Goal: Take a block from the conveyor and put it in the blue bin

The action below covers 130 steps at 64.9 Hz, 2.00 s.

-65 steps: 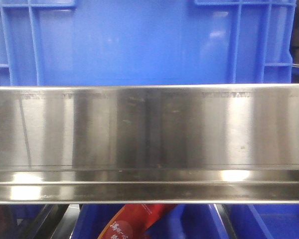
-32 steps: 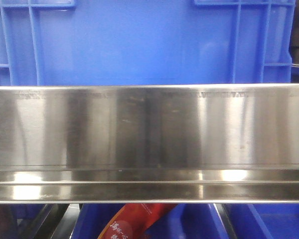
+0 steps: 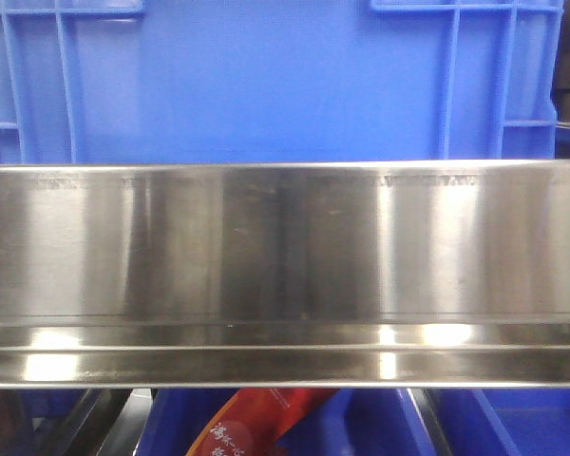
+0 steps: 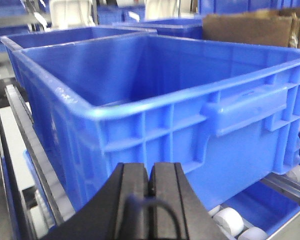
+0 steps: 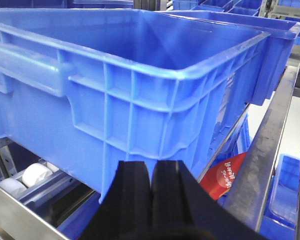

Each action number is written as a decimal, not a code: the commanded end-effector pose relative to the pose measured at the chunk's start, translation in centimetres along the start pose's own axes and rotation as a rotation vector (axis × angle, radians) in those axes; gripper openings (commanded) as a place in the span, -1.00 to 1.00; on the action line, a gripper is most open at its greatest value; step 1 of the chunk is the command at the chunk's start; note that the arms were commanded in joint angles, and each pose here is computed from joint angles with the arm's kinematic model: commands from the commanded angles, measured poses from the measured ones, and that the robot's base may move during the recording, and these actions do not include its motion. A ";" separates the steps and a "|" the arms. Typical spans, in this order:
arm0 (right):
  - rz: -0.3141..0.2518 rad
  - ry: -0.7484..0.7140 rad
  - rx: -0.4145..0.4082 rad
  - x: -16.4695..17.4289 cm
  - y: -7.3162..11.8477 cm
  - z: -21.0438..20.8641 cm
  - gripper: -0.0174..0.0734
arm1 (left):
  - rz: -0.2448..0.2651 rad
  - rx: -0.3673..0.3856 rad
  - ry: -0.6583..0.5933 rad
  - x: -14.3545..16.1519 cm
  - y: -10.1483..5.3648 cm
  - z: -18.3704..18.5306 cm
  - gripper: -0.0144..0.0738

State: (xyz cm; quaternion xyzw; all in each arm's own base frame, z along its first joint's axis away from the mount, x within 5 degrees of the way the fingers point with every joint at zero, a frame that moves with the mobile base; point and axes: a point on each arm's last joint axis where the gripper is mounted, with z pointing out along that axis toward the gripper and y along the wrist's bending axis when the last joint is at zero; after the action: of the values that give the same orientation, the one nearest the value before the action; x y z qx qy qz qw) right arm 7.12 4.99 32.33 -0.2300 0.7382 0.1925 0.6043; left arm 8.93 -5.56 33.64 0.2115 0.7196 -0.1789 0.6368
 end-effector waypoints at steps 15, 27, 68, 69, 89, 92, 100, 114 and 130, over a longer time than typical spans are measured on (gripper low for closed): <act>-0.019 -0.109 0.004 -0.6 0.0 -0.1 -0.97 | -0.027 0.003 -0.090 0.4 0.0 -0.6 -0.92; -0.019 -0.111 0.004 -0.7 0.0 -0.2 -0.97 | -0.027 0.003 -0.092 0.4 0.0 -0.6 -0.92; -0.019 -0.113 0.004 -0.7 0.0 -0.2 -0.97 | -0.026 -0.176 -0.104 2.5 1.4 -1.9 -0.92; -0.019 -0.113 0.004 -0.7 0.0 -0.2 -0.97 | -0.027 -0.197 -0.106 2.9 1.5 -2.1 -0.92; -0.019 -0.113 0.004 -0.7 0.0 -0.2 -0.97 | -0.038 -0.463 -0.136 8.3 2.4 -4.4 -0.92; -0.019 -0.113 0.004 -0.7 0.0 -0.2 -0.97 | -0.039 -0.498 -0.141 9.0 2.4 -4.6 -0.92; -0.019 -0.113 0.004 -0.7 0.0 -0.2 -0.97 | -0.042 -0.574 -0.149 10.9 2.6 -4.8 -0.92; -0.019 -0.113 0.004 -0.7 0.0 -0.2 -0.97 | -0.022 -0.610 -0.220 12.9 3.0 -4.4 -0.92; -0.019 -0.118 0.004 -0.7 0.0 -0.2 -0.97 | -0.030 -0.606 -0.196 13.1 3.0 -4.3 -0.92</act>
State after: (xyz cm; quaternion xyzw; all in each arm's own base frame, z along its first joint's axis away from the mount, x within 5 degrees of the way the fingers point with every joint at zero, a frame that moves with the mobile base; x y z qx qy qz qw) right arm 7.20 5.01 32.76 -0.2215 0.7121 0.2007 0.6353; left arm 5.68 0.22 21.01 -0.0137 0.6888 0.0146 0.7247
